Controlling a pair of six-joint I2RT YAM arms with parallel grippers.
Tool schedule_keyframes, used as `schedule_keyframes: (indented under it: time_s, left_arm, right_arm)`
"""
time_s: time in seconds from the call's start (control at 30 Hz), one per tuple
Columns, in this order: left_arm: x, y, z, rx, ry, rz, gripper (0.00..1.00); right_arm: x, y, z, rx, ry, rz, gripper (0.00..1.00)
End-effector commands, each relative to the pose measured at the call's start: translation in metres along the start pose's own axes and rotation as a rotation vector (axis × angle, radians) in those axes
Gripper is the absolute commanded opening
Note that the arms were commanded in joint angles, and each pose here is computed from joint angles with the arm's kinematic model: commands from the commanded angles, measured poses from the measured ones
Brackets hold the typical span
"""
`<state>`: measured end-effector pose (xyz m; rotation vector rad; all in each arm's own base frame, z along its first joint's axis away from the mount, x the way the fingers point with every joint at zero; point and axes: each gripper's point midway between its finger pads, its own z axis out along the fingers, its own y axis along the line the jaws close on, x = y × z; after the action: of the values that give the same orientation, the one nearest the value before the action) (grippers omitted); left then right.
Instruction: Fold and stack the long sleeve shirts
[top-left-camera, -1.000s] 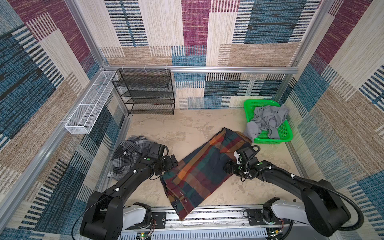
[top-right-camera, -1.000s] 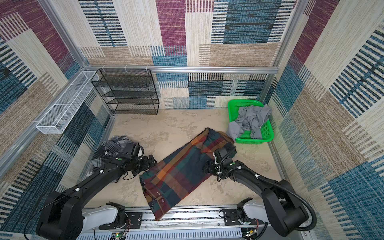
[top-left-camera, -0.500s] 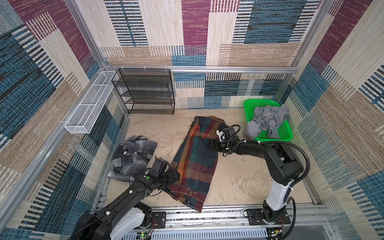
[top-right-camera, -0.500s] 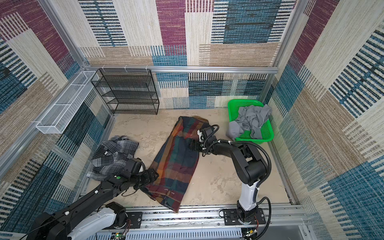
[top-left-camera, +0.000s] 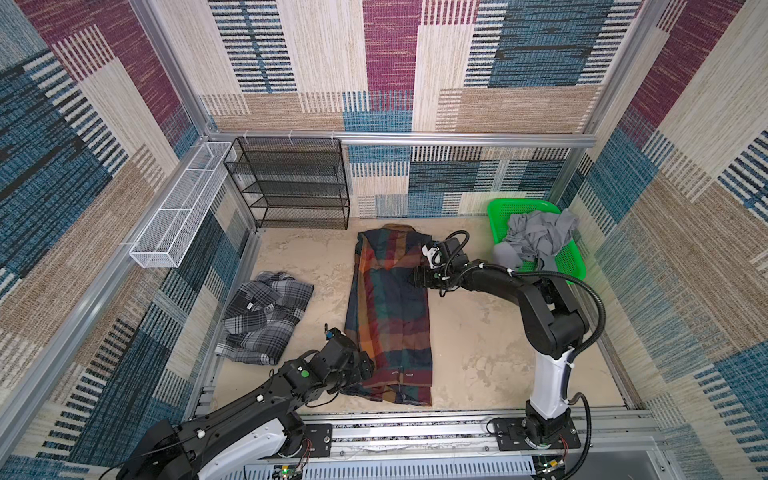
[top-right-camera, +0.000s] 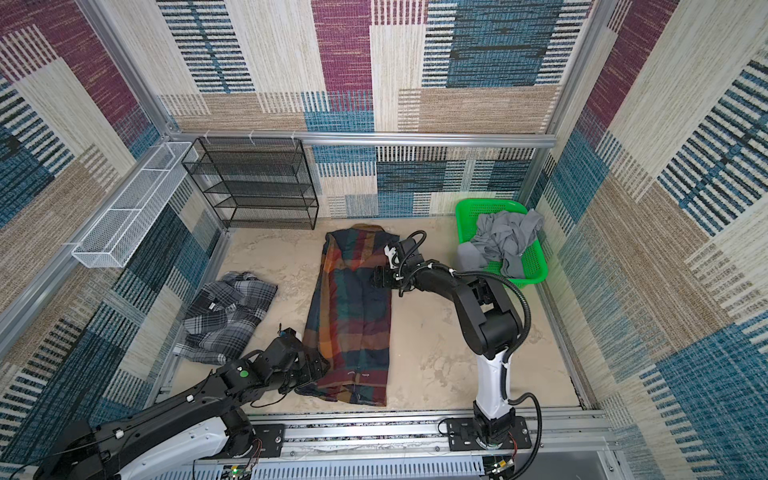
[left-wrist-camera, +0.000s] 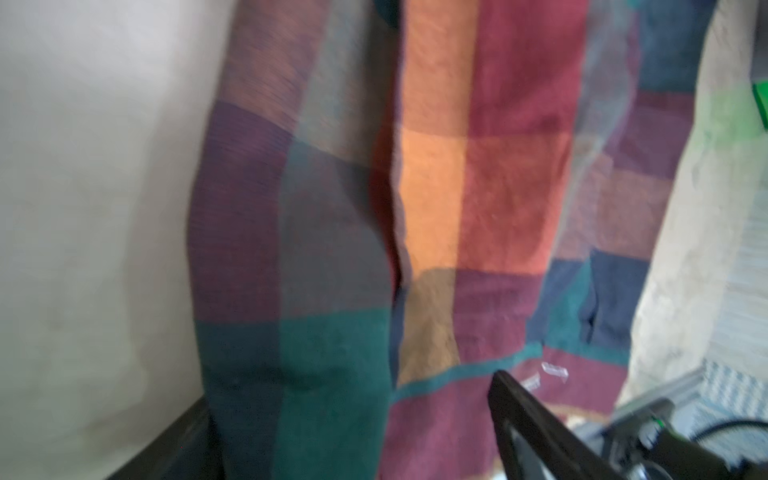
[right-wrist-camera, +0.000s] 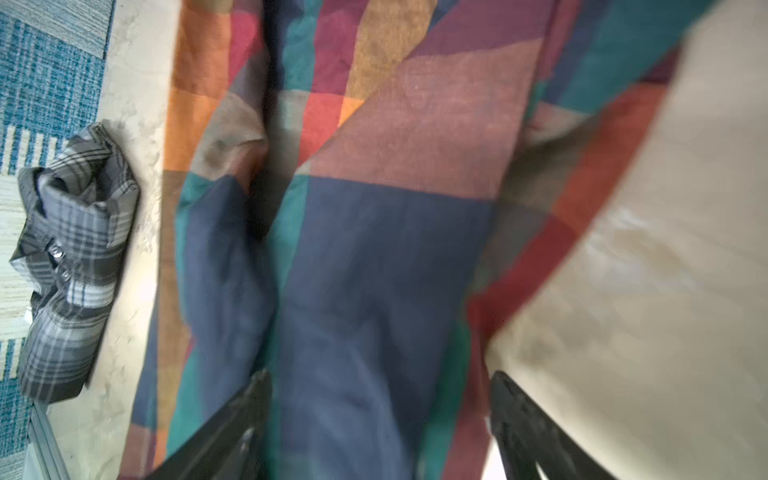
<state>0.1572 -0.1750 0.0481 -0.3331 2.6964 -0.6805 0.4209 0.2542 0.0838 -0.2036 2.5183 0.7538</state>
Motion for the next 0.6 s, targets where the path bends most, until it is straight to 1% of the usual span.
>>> schedule_keyframes:
  time_s: [0.0,0.13,0.23,0.33,0.4,0.5,0.57]
  left_arm:
    - [-0.007,-0.002,-0.009,-0.032,-0.056,-0.019,0.93]
    - [-0.011,0.001,-0.024,-0.046,-0.092,0.007,0.94]
    - [-0.009,0.011,-0.031,-0.063,-0.099,0.038,0.95]
    - [-0.005,0.024,-0.038,-0.105,-0.089,0.093,0.96]
    - [-0.012,0.031,-0.046,-0.137,-0.126,0.138,0.99]
    - [-0.019,0.03,-0.051,-0.132,-0.164,0.215,1.0]
    - [-0.018,0.031,-0.05,-0.142,-0.153,0.253,0.99]
  right_arm:
    - [0.004,-0.004,-0.026,0.054,-0.037,-0.026,0.86]
    - [0.018,-0.005,-0.058,0.081,-0.072,-0.026,0.9]
    - [0.038,0.004,-0.083,0.042,-0.085,-0.005,0.92]
    - [0.074,0.016,-0.104,-0.008,-0.074,0.023,0.94]
    - [0.099,0.029,-0.113,-0.053,-0.055,0.045,0.94]
    - [0.144,0.037,-0.119,-0.101,0.005,0.096,0.94]
    - [0.168,0.038,-0.12,-0.108,0.039,0.128,0.93]
